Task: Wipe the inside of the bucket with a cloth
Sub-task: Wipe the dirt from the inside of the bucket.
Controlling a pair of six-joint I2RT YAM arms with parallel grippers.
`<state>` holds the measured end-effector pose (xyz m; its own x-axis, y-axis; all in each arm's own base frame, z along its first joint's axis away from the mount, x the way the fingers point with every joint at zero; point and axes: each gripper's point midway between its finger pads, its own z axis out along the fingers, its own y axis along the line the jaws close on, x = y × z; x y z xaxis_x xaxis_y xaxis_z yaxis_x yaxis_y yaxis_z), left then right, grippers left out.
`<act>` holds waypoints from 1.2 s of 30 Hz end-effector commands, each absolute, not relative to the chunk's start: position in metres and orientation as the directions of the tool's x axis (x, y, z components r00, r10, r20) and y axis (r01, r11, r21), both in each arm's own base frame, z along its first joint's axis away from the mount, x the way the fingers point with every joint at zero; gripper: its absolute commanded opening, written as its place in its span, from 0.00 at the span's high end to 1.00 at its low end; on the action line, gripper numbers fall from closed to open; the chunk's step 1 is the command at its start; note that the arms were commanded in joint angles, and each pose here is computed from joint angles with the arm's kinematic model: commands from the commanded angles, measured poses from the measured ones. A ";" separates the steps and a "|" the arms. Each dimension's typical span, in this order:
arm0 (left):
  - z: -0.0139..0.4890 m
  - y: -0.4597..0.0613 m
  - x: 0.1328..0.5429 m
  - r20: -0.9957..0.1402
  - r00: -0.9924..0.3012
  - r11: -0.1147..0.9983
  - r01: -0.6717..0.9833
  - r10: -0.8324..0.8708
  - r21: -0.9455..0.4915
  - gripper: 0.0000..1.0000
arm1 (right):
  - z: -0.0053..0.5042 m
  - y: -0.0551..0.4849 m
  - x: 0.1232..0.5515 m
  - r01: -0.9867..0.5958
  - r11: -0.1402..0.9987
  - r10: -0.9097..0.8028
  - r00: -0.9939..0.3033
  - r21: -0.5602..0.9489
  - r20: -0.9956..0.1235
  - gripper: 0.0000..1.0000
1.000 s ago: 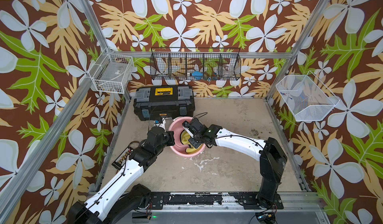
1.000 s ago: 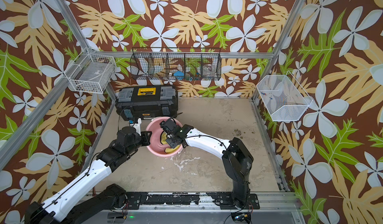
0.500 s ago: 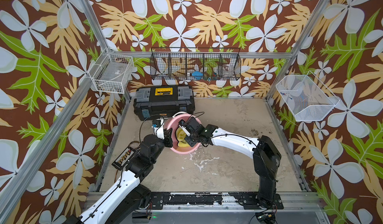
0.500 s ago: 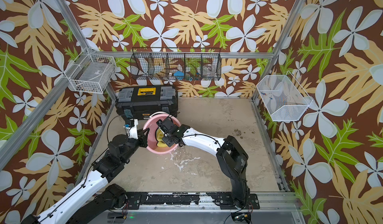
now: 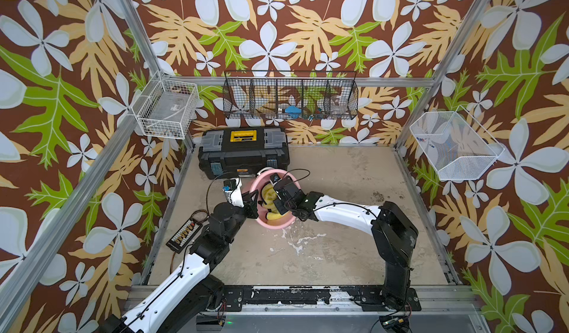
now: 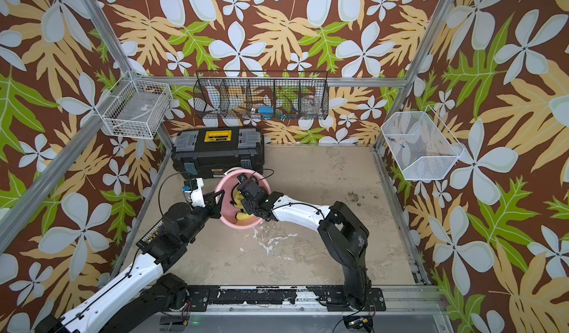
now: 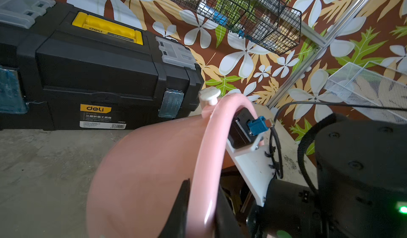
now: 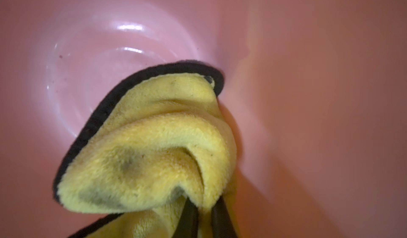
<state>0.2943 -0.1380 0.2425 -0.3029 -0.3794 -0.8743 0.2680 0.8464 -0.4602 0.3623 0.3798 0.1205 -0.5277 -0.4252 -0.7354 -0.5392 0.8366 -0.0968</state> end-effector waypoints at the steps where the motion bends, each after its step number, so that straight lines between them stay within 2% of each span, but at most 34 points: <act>1: 0.286 -0.165 0.281 -0.788 -0.303 0.659 0.433 -0.536 -0.615 1.00 | 0.147 0.402 0.381 -0.472 0.880 -0.211 -0.497 0.058 -0.842 1.00; 10: 0.275 -0.164 0.276 -0.750 -0.336 0.624 0.417 -0.569 -0.661 1.00 | 0.136 0.419 0.382 -0.448 0.873 -0.078 -0.517 0.191 -0.853 1.00; 15: 0.260 -0.168 0.275 -0.722 -0.386 0.603 0.397 -0.574 -0.692 1.00 | 0.130 0.403 0.395 -0.354 0.928 -0.079 -0.500 0.120 -0.862 1.00; 18: 0.256 -0.167 0.273 -0.707 -0.394 0.589 0.391 -0.587 -0.707 1.00 | 0.118 0.392 0.408 -0.278 0.960 -0.142 -0.504 0.004 -0.852 1.00; 20: 0.256 -0.167 0.272 -0.706 -0.390 0.586 0.393 -0.591 -0.709 1.00 | 0.100 0.395 0.412 -0.289 0.954 -0.224 -0.530 -0.074 -0.818 1.00; 23: 0.255 -0.168 0.275 -0.716 -0.390 0.599 0.392 -0.579 -0.698 1.00 | 0.075 0.408 0.405 -0.359 0.929 -0.301 -0.593 -0.089 -0.747 1.00; 25: 0.253 -0.170 0.278 -0.721 -0.396 0.608 0.389 -0.568 -0.693 1.00 | 0.065 0.417 0.395 -0.414 0.909 -0.320 -0.622 -0.046 -0.714 1.00; 29: 0.248 -0.169 0.281 -0.722 -0.400 0.622 0.368 -0.565 -0.691 1.00 | 0.063 0.448 0.360 -0.559 0.813 -0.332 -0.673 0.161 -0.661 1.00; 36: 0.231 -0.164 0.287 -0.709 -0.421 0.653 0.296 -0.566 -0.697 1.00 | 0.118 0.481 0.305 -0.663 0.564 -0.222 -0.696 0.492 -0.682 1.00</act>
